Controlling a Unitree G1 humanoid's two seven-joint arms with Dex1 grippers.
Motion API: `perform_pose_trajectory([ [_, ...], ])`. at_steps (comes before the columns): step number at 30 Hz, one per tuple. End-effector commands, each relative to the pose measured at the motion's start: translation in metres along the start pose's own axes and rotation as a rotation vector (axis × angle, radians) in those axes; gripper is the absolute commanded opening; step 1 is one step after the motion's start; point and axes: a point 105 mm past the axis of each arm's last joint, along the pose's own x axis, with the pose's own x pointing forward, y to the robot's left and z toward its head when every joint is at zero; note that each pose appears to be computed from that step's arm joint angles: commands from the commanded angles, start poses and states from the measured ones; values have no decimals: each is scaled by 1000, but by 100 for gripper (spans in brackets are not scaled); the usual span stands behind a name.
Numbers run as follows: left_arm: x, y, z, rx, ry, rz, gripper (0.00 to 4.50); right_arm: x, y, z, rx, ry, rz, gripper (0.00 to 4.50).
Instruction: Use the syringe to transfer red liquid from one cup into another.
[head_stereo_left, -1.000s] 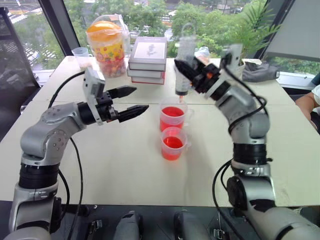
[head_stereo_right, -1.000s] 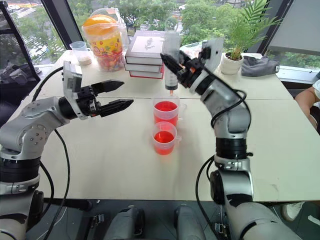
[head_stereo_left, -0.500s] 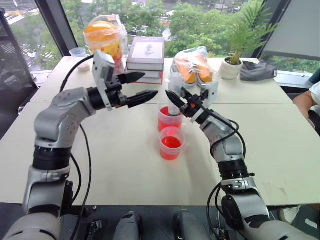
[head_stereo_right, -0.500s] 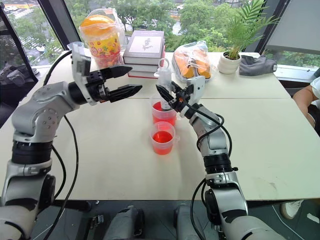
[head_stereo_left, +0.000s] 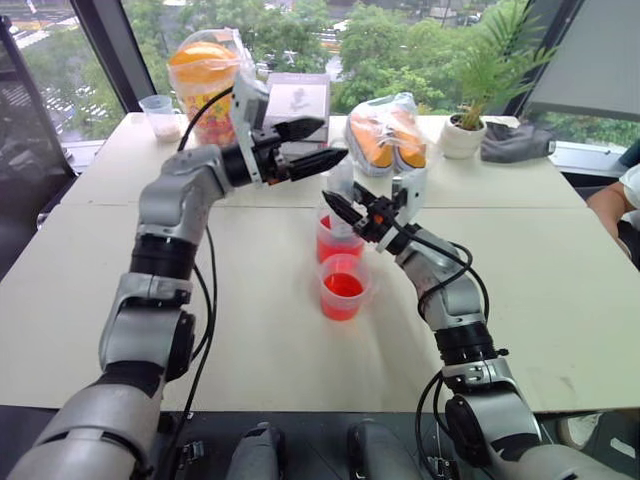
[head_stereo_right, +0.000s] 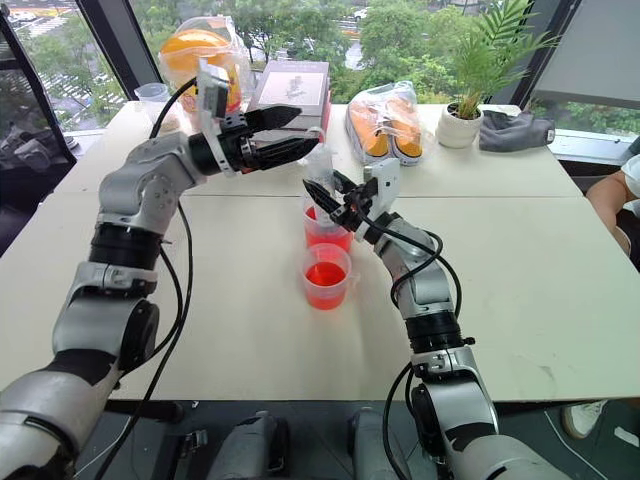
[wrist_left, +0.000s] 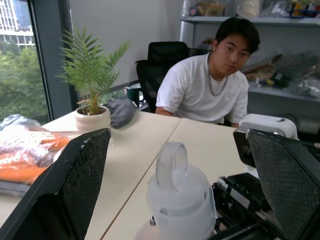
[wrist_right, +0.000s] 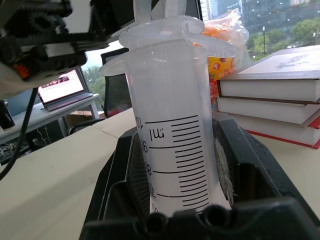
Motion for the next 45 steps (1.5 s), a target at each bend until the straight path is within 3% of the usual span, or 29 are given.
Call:
perform_pose_trajectory([
  [1,8,-2,10,20,-20,-55,397,1,5,16,-53,-44,27,139],
  [4,11,-3,5,10,-3,-83,281,2,6,18,-62,-44,31,139],
  [10,11,-6,-2,-1,17,-112,2,2,5,22,-76,-48,36,139],
  [28,1,9,56,153,-103,9,2,3,16,-4,-38,45,108,139],
  [45,-7,16,84,216,-147,62,2,4,19,-18,-10,82,129,139],
])
